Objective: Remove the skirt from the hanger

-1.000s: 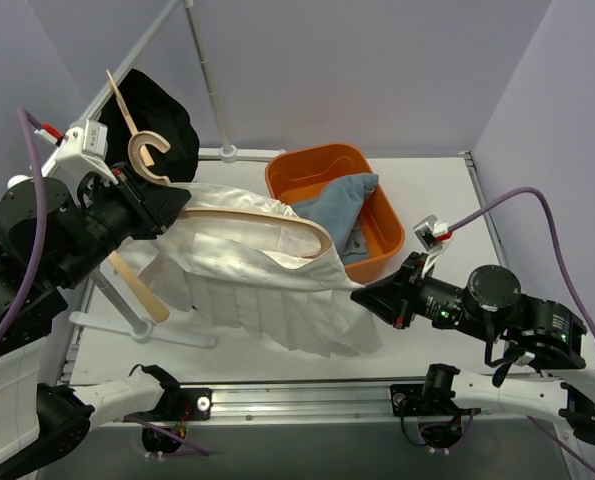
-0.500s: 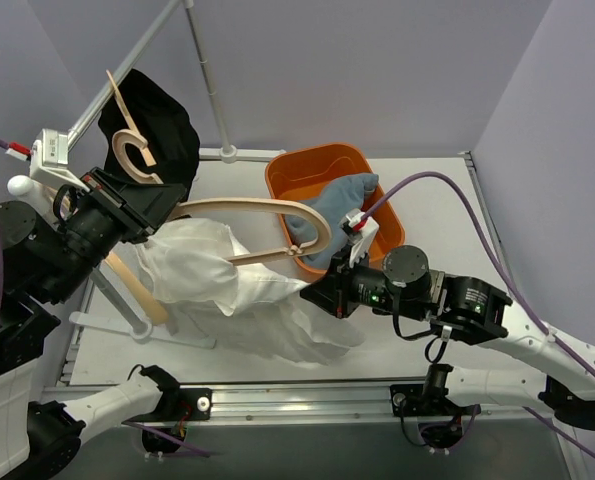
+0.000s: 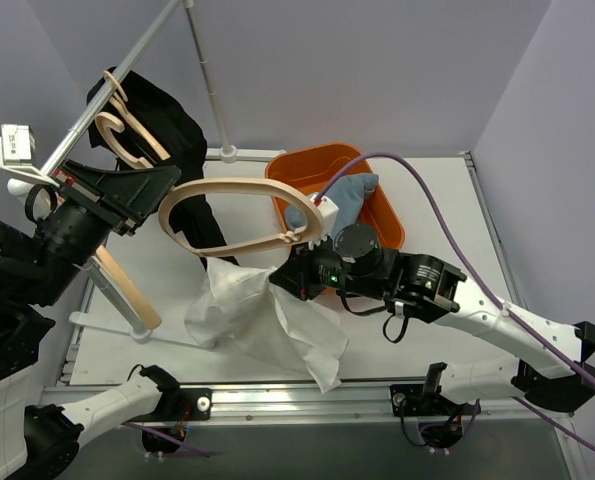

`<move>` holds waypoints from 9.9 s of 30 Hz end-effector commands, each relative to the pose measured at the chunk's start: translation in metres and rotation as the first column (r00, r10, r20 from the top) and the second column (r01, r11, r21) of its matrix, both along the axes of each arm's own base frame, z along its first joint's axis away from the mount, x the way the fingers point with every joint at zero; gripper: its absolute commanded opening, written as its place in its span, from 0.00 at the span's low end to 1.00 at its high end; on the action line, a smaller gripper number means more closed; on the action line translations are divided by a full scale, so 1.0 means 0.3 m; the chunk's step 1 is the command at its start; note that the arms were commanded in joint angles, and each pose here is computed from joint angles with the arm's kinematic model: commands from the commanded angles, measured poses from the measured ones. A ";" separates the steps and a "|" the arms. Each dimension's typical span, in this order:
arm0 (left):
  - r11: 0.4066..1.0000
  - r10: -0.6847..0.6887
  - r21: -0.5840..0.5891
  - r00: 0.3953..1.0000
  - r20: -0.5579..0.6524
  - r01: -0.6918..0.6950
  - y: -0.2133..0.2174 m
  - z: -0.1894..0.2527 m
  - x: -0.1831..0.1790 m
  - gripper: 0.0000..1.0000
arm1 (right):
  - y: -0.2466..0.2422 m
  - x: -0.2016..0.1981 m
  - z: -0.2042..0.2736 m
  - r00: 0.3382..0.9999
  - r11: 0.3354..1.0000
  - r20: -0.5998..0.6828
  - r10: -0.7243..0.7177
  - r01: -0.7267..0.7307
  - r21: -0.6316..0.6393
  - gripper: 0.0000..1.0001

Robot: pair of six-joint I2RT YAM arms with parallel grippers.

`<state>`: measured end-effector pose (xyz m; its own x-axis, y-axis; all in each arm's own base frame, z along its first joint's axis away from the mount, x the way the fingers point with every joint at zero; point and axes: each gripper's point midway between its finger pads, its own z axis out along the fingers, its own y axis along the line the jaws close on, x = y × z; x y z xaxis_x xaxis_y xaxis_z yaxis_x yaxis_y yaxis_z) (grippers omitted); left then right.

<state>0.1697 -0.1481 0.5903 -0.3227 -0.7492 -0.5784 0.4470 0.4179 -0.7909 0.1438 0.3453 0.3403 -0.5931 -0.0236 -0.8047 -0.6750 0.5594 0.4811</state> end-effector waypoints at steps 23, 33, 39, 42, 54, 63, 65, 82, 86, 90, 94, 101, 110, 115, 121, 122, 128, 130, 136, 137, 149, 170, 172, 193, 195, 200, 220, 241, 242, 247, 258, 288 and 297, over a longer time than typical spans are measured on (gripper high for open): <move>0.948 -0.159 0.271 0.985 -0.060 0.169 -0.063 -0.229 -0.069 0.02 | -0.317 0.584 0.892 0.678 0.878 0.558 -0.479 0.350 0.328 0.00; 0.868 -0.181 0.441 0.972 -0.149 0.229 -0.072 -0.408 -0.062 0.02 | -0.434 0.757 1.010 0.549 0.820 0.609 -0.573 0.391 0.418 0.00; 0.843 -0.214 0.470 0.965 -0.153 0.262 -0.086 -0.459 -0.069 0.02 | -0.465 0.865 0.897 0.566 0.816 0.590 -0.576 0.443 0.371 0.00; 0.842 -0.217 0.469 0.964 -0.157 0.266 -0.084 -0.472 -0.076 0.02 | -0.445 0.924 0.764 0.622 0.830 0.554 -0.553 0.466 0.305 0.00; 0.840 -0.218 0.472 0.963 -0.159 0.268 -0.077 -0.498 -0.086 0.02 | -0.371 1.007 -0.236 0.828 0.821 0.120 -0.547 0.559 -0.117 0.00; 0.829 -0.245 0.476 0.956 -0.162 0.293 -0.103 -0.489 -0.075 0.02 | -0.382 0.954 -0.789 0.830 0.717 -0.104 -0.548 0.403 -0.569 0.00; 0.828 -0.251 0.474 0.954 -0.161 0.298 -0.103 -0.481 -0.080 0.02 | -0.404 0.968 -0.765 0.822 0.677 -0.043 -0.567 0.435 -0.594 0.02; 0.798 -0.210 0.523 0.951 -0.227 0.301 -0.083 -0.560 -0.070 0.02 | -0.409 0.760 -0.064 0.811 0.746 0.079 -0.580 0.568 -0.348 0.89; 0.793 -0.190 0.527 0.946 -0.262 0.305 -0.074 -0.586 -0.070 0.02 | -0.307 0.504 0.017 0.905 0.883 -0.042 -0.423 0.402 -0.243 0.86; 0.791 -0.175 0.531 0.945 -0.277 0.303 -0.068 -0.602 -0.069 0.02 | -0.248 0.184 0.131 0.965 0.980 -0.172 -0.197 0.196 -0.022 0.78; 0.782 -0.125 0.561 0.950 -0.286 0.272 -0.043 -0.626 -0.052 0.02 | -0.253 -0.039 0.179 0.970 0.992 -0.232 -0.067 0.089 0.085 0.73; 0.759 -0.065 0.604 0.952 -0.300 0.242 -0.032 -0.663 -0.006 0.02 | -0.308 -0.199 0.231 0.967 0.992 -0.244 0.067 -0.038 0.119 0.65; 0.752 -0.043 0.617 0.953 -0.301 0.229 -0.040 -0.661 0.027 0.02 | -0.296 -0.233 0.209 0.956 0.988 -0.263 0.130 -0.101 0.119 0.63; 0.745 -0.035 0.627 0.952 -0.305 0.228 -0.045 -0.661 0.044 0.02 | -0.280 -0.227 0.214 0.958 0.987 -0.247 0.146 -0.123 0.105 0.61; 0.734 -0.038 0.638 0.951 -0.306 0.234 -0.066 -0.661 0.074 0.02 | -0.249 -0.237 0.149 0.945 0.983 -0.268 0.185 -0.180 0.045 0.56; 0.733 -0.038 0.638 0.951 -0.307 0.235 -0.071 -0.662 0.082 0.02 | -0.242 -0.244 0.137 0.942 0.980 -0.271 0.196 -0.193 0.038 0.56; 0.728 -0.050 0.641 0.952 -0.303 0.242 -0.092 -0.652 0.102 0.02 | -0.222 -0.269 0.100 0.934 0.973 -0.278 0.226 -0.231 0.014 0.40; 0.728 -0.054 0.641 0.952 -0.302 0.244 -0.095 -0.648 0.103 0.02 | -0.212 -0.279 0.089 0.931 0.970 -0.277 0.239 -0.244 0.015 0.39; 0.729 -0.065 0.635 0.949 -0.307 0.255 -0.104 -0.649 0.103 0.02 | -0.179 -0.294 0.084 0.924 0.960 -0.262 0.278 -0.277 0.039 0.26; 0.729 -0.067 0.634 0.949 -0.308 0.258 -0.104 -0.648 0.100 0.02 | -0.174 -0.301 0.081 0.921 0.957 -0.263 0.289 -0.287 0.045 0.20; 0.757 -0.060 0.611 0.955 -0.289 0.232 -0.068 -0.622 0.054 0.94 | -0.213 -0.273 0.145 0.963 0.972 -0.133 0.236 -0.234 0.033 0.00; 0.779 -0.174 0.477 0.871 -0.459 0.407 -0.098 -0.813 -0.094 0.99 | -0.369 -0.143 0.248 0.999 0.993 0.045 0.017 -0.011 -0.117 0.00; 0.779 -0.174 0.462 0.854 -0.490 0.423 -0.093 -0.868 -0.117 1.00 | -0.369 -0.118 0.272 0.997 0.992 0.073 -0.007 0.017 -0.128 0.00; 0.766 -0.503 0.432 0.862 -0.059 0.476 -0.161 -0.393 -0.242 0.99 | -0.094 -0.045 0.232 0.977 0.976 0.133 0.168 -0.147 -0.159 0.00; 0.782 -0.517 0.423 0.856 0.028 0.458 -0.159 -0.290 -0.258 0.99 | -0.076 -0.028 0.201 0.977 0.975 0.122 0.174 -0.153 -0.162 0.00; 0.857 -0.428 0.396 0.885 0.186 0.330 -0.120 -0.085 -0.232 0.96 | 0.002 -0.044 0.160 0.961 0.961 0.097 0.260 -0.248 -0.124 0.00; 0.627 0.398 0.482 0.784 0.477 -0.612 0.216 0.188 0.255 0.94 | 0.402 0.204 0.136 0.833 0.886 0.303 0.462 -0.451 -0.109 0.00; 0.657 0.442 0.407 0.762 0.472 -0.634 0.284 0.204 0.178 0.95 | 0.586 0.320 0.308 0.739 0.870 0.522 0.426 -0.493 -0.011 0.00; 0.659 0.445 0.404 0.762 0.471 -0.634 0.289 0.203 0.172 0.95 | 0.582 0.312 0.316 0.737 0.870 0.526 0.425 -0.493 -0.011 0.00; 0.667 0.447 0.407 0.773 0.450 -0.624 0.294 0.176 0.164 0.95 | 0.574 0.291 0.312 0.739 0.880 0.530 0.416 -0.473 -0.031 0.00; 0.652 0.468 0.418 0.770 0.434 -0.632 0.344 0.148 0.122 0.95 | 0.531 0.262 0.386 0.740 0.904 0.567 0.363 -0.428 -0.020 0.00; 0.654 0.498 0.411 0.771 0.397 -0.635 0.361 0.116 0.120 0.95 | 0.394 0.137 0.293 0.775 0.912 0.496 0.391 -0.399 -0.096 0.00; 0.647 0.509 0.414 0.767 0.391 -0.640 0.369 0.106 0.121 0.95 | 0.396 0.143 0.222 0.790 0.912 0.464 0.400 -0.392 -0.119 0.04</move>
